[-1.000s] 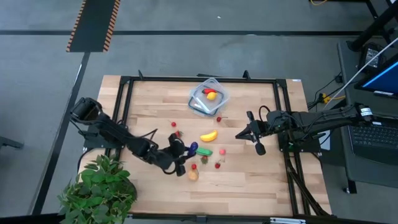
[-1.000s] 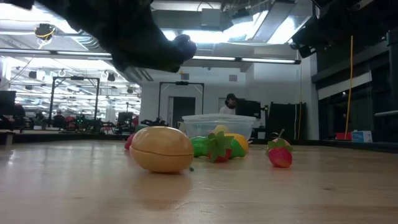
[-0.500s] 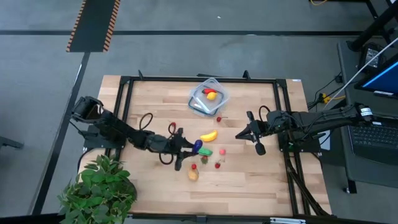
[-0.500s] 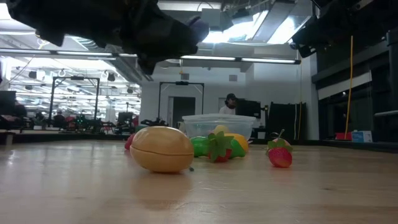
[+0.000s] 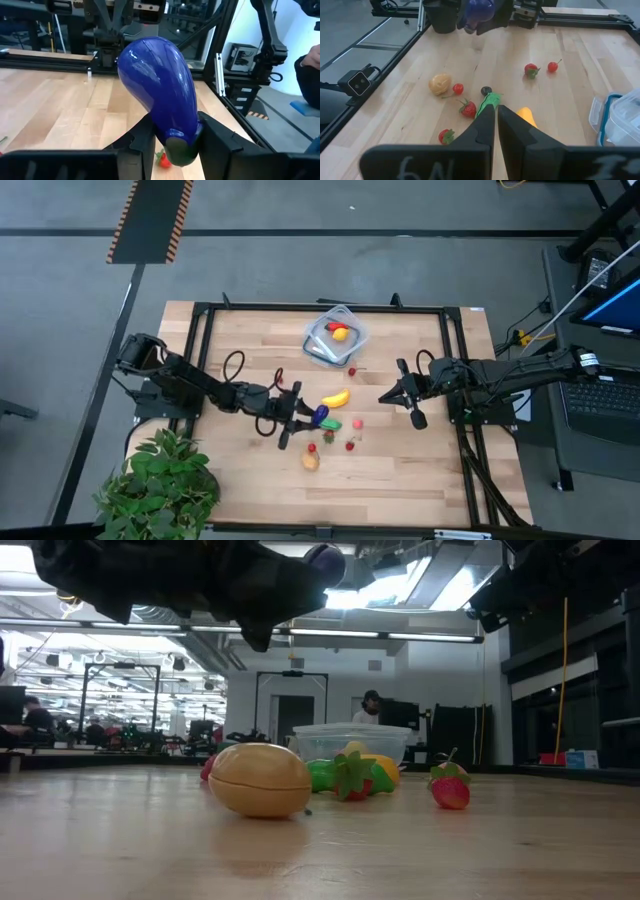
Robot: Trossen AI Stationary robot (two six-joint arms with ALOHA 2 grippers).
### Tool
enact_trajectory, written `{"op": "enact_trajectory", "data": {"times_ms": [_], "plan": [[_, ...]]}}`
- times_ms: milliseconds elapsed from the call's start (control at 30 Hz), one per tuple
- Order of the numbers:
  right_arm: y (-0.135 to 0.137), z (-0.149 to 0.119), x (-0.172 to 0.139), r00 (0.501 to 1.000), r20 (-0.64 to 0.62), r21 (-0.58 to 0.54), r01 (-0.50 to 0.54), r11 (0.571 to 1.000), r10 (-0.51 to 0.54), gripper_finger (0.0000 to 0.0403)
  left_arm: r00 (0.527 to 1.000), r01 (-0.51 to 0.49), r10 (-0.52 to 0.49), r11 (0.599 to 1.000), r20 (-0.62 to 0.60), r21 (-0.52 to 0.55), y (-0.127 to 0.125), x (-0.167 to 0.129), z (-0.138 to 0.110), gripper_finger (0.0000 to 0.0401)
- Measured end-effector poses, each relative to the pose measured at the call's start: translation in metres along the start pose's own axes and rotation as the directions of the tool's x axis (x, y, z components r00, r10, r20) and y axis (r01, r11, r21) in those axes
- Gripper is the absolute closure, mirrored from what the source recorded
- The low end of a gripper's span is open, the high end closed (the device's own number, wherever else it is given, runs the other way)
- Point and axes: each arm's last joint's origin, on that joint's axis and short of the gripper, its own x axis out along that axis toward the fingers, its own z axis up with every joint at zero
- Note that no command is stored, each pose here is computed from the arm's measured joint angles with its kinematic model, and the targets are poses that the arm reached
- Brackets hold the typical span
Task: Pick and placing Produce into tupperware
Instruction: Put the violet eggplant into the transparent container
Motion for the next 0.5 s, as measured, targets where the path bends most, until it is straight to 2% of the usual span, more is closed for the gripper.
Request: {"op": "enact_trajectory", "data": {"times_ms": [200, 500], "plan": [[0.0, 0.0, 0.0, 1.0, 0.0, 0.0, 0.0, 1.0, 0.0, 0.0377, 0.994, -0.109, 0.108, 0.993, -0.021, -0.041, 0.007, 0.0, -0.003, 0.0292], [0.0, 0.0, 0.0, 1.0, 0.0, 0.003, 0.0, 1.0, 0.0, 0.0377, 0.96, -0.28, 0.28, 0.959, -0.006, -0.046, 0.014, -0.001, -0.003, 0.0292]]}}
